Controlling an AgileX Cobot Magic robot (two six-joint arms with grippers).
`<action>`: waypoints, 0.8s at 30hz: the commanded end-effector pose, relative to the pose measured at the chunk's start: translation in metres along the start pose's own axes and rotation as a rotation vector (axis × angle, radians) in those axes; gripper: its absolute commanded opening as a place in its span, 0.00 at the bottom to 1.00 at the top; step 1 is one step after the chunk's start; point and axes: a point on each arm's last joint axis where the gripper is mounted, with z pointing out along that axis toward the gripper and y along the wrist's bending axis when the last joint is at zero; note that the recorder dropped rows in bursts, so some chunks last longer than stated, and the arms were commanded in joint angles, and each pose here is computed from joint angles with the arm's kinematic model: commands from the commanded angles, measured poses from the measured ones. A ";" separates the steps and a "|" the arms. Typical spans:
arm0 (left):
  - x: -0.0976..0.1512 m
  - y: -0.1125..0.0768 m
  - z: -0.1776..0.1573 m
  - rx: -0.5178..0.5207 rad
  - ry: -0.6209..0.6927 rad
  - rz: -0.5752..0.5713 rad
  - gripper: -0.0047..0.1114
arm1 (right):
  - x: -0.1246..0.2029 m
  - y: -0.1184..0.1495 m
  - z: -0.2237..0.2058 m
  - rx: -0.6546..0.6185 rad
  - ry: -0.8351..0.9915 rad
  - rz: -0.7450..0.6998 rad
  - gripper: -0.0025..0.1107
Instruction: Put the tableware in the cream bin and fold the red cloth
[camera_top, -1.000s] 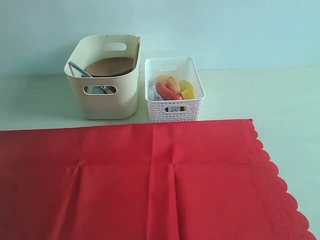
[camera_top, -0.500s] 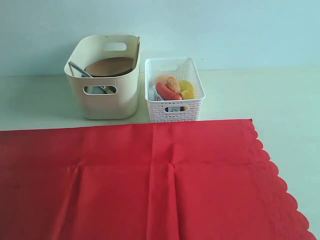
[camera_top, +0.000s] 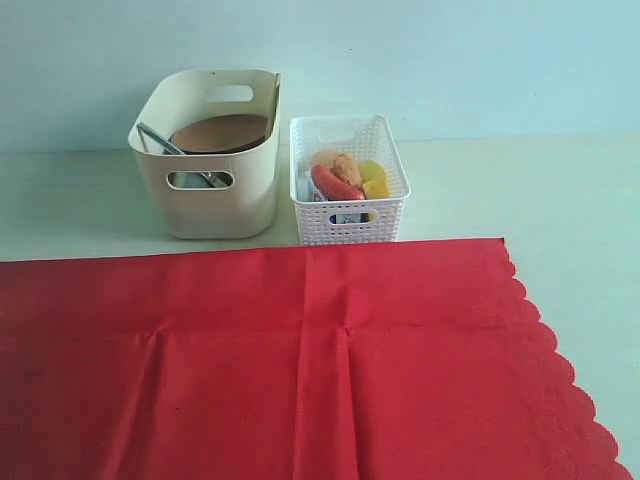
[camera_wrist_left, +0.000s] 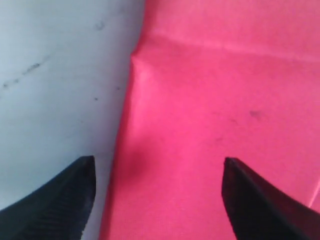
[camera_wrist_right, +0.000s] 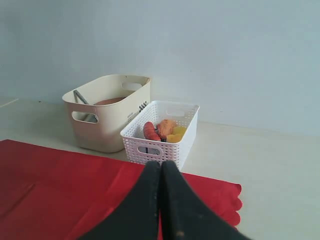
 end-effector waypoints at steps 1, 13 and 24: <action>-0.001 0.001 0.005 0.028 0.028 0.009 0.63 | 0.001 0.000 0.000 0.004 -0.002 0.003 0.02; 0.002 0.002 0.008 0.045 0.071 0.010 0.63 | 0.001 0.000 0.000 0.001 -0.002 0.007 0.02; 0.006 -0.005 0.026 0.217 0.184 0.003 0.63 | 0.001 0.000 0.000 0.001 -0.002 0.006 0.02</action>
